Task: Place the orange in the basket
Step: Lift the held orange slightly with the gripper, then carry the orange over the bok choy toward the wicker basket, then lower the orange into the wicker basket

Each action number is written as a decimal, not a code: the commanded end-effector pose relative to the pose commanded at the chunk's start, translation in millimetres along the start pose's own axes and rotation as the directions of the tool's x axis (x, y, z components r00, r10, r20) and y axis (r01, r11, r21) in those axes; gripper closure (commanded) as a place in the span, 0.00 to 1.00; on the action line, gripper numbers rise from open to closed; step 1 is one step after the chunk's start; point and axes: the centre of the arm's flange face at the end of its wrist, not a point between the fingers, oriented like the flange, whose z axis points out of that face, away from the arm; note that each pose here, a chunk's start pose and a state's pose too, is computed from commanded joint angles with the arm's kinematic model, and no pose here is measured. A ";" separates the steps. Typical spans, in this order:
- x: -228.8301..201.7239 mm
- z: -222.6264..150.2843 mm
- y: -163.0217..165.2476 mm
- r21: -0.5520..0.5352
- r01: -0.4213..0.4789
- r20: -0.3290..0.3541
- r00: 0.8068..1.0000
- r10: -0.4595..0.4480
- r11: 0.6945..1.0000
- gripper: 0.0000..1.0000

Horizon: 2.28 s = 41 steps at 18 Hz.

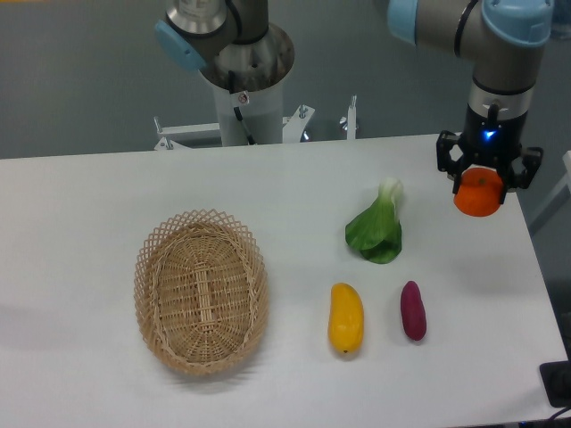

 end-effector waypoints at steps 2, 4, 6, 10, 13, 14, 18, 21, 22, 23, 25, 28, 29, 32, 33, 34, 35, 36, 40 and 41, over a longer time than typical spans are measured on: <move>2.6 3.5 -1.8 0.000 -0.002 -0.005 1.000 0.002 1.000 0.33; 3.0 3.5 -2.5 -0.001 -0.004 -0.005 1.000 0.004 1.000 0.33; 4.3 4.9 -2.9 -0.002 -0.005 -0.008 1.000 0.005 1.000 0.33; 10.9 10.9 -9.9 -0.002 0.002 -0.019 1.000 -0.002 1.000 0.33; 14.3 17.8 -14.2 0.003 0.081 -0.014 0.997 -0.081 0.997 0.33; 21.5 20.7 -26.1 0.007 0.091 -0.017 0.996 -0.091 0.996 0.33; 59.0 33.1 -83.3 0.052 0.242 -0.006 0.970 -0.242 0.969 0.33; 93.1 32.2 -131.1 0.091 0.348 -0.015 0.937 -0.348 0.933 0.33; 105.9 31.8 -143.1 0.094 0.371 -0.026 0.928 -0.371 0.924 0.33; 119.6 29.6 -157.7 0.099 0.387 -0.036 0.922 -0.385 0.917 0.33; 151.8 30.5 -184.3 0.096 0.417 -0.064 0.909 -0.412 0.904 0.33; 210.7 38.9 -224.1 0.077 0.430 -0.110 0.900 -0.421 0.899 0.32; 229.3 41.2 -235.0 0.071 0.426 -0.122 0.901 -0.417 0.902 0.32; 274.7 59.0 -260.8 0.042 0.399 -0.152 0.909 -0.388 0.916 0.32; 288.1 66.1 -267.7 0.034 0.391 -0.161 0.911 -0.381 0.920 0.32; 298.3 72.6 -272.6 0.023 0.384 -0.168 0.912 -0.375 0.923 0.32; 308.9 79.6 -276.9 0.011 0.369 -0.175 0.916 -0.362 0.929 0.32; 318.8 85.8 -280.5 0.002 0.356 -0.182 0.919 -0.350 0.935 0.32; 338.9 110.2 -287.4 -0.023 0.327 -0.194 0.926 -0.325 0.945 0.28; 341.3 117.4 -285.4 -0.038 0.324 -0.191 0.926 -0.325 0.945 0.28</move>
